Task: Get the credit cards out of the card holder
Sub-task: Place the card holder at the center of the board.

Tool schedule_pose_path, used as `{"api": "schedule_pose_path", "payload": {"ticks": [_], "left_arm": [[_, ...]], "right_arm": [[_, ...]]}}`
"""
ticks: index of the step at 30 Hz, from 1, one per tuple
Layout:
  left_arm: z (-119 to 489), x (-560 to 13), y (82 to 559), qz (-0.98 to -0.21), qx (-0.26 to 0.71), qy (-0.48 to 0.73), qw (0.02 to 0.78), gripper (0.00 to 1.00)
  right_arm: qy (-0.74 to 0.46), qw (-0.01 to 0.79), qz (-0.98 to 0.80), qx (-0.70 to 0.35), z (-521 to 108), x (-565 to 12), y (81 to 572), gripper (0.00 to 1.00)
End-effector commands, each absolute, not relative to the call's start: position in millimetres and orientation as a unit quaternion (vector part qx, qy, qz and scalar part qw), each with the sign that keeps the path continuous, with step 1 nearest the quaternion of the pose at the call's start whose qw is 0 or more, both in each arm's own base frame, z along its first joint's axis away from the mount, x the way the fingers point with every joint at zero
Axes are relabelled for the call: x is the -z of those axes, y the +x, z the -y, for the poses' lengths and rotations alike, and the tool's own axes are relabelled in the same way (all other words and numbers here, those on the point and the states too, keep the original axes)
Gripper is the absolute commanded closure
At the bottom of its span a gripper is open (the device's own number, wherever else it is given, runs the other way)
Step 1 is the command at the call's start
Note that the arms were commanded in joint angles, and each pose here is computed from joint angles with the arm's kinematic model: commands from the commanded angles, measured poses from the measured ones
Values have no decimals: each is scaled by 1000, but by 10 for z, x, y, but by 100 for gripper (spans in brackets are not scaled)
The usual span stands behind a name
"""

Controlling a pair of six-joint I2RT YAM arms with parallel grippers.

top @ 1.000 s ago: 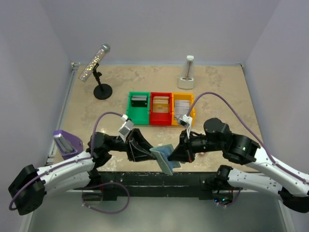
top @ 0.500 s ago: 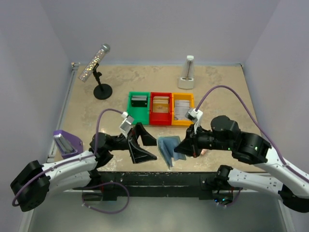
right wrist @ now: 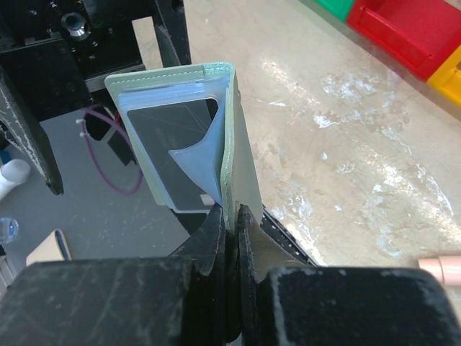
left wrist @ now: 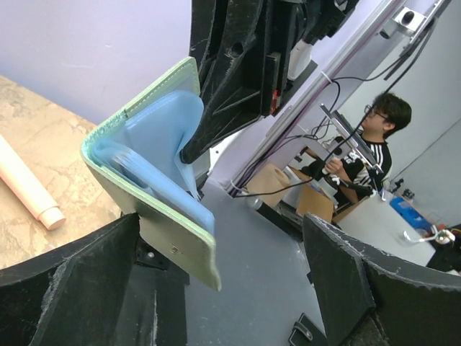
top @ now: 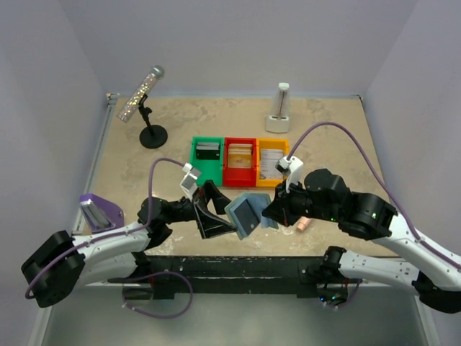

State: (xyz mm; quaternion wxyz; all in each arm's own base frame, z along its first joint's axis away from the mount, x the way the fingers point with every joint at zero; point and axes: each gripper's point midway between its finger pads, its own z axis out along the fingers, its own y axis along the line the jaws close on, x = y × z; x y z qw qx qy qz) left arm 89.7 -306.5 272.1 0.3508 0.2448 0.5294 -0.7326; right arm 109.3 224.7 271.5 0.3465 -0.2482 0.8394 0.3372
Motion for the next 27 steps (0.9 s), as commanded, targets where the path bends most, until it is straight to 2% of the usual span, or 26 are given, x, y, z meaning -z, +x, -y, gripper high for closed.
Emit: {"api": "schedule_pose_path", "payload": {"ticks": [1, 18, 27], "left_arm": [[3060, -2908, 995, -509, 727, 241, 393, 0], [3107, -2612, 1145, -569, 683, 221, 401, 19], [3116, -2444, 1206, -597, 663, 214, 398, 39]], "right_arm": [[-218, 391, -829, -334, -2192, -2902, 1223, 100], [-184, 364, -818, -405, -2379, -2851, 1112, 100], [-183, 354, -817, -416, -2436, -2797, 1086, 100]]}}
